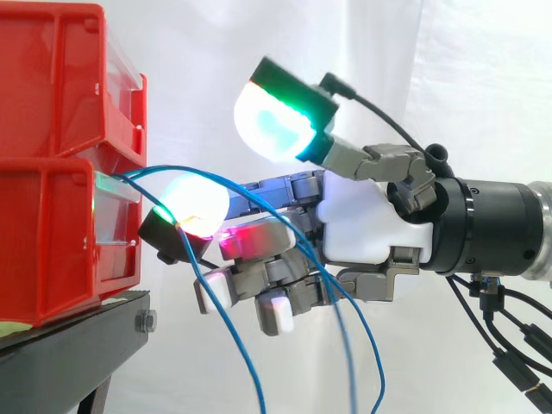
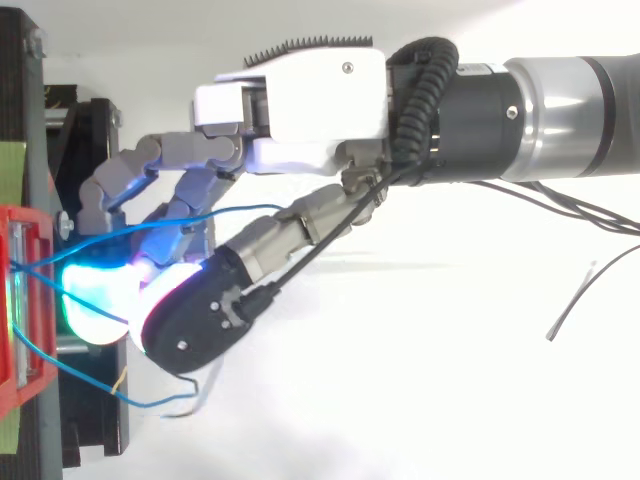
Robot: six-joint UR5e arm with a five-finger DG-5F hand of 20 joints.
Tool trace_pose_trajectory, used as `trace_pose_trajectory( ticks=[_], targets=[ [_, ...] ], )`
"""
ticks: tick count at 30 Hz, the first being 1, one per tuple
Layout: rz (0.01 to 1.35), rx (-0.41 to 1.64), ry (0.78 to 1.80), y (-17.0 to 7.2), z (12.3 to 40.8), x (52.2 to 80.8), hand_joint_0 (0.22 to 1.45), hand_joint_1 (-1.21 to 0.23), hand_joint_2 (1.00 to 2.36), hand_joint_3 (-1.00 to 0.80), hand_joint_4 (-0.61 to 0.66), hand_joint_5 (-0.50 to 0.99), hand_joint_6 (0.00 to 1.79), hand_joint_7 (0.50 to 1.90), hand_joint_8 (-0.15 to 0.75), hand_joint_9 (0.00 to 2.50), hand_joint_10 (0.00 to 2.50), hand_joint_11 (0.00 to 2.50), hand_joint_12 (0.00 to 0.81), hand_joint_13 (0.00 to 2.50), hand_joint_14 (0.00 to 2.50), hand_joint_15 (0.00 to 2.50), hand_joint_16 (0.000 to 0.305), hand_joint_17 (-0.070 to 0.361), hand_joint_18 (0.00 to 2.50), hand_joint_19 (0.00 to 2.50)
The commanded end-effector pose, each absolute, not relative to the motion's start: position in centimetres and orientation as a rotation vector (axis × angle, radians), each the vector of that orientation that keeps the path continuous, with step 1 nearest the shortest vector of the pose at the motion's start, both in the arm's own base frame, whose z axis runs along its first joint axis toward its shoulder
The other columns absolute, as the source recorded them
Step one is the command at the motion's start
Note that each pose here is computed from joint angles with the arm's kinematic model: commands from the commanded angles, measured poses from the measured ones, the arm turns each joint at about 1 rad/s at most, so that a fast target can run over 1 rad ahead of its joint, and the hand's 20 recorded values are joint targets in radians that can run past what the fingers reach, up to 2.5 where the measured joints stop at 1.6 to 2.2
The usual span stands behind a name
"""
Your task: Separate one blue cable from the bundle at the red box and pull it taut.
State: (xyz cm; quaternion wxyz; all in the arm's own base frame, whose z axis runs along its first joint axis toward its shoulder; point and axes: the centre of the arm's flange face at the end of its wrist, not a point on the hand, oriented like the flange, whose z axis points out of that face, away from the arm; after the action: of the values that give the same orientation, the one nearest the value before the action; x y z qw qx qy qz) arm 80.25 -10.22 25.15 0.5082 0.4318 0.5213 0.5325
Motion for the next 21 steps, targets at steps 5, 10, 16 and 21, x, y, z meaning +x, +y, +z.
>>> trace_pose_trajectory(
  ticks=[5, 10, 16, 21],
  targets=[
    [1.281, 1.042, 1.254, -10.26, 25.16, 80.26, 0.75, -0.79, 1.02, -0.20, 0.18, -0.20, 0.80, 0.80, 0.282, 0.99, 0.09, 1.63, 0.392, 0.82, 0.03, 0.74, 0.047, 0.106, 0.86, 0.98],
    [1.281, 1.042, 1.254, -10.26, 25.16, 80.26, 0.80, -0.94, 1.01, -0.33, 0.17, -0.21, 0.89, 0.81, 0.284, 0.95, 0.37, 1.58, 0.399, 0.87, 0.03, 0.81, 0.048, 0.108, 0.89, 0.99],
    [1.281, 1.043, 1.255, -10.16, 25.09, 80.24, 0.76, -1.01, 1.00, -0.50, 0.17, -0.21, 0.93, 0.83, 0.280, 0.94, 0.54, 1.57, 0.399, 0.89, 0.03, 0.83, 0.049, 0.110, 0.94, 0.94],
    [1.280, 1.043, 1.255, -10.26, 25.09, 80.23, 0.65, -1.05, 1.00, -0.50, 0.16, -0.20, 0.94, 0.84, 0.282, 0.94, 0.81, 1.54, 0.397, 0.90, 0.03, 0.85, 0.049, 0.110, 0.92, 0.95]
  ],
)
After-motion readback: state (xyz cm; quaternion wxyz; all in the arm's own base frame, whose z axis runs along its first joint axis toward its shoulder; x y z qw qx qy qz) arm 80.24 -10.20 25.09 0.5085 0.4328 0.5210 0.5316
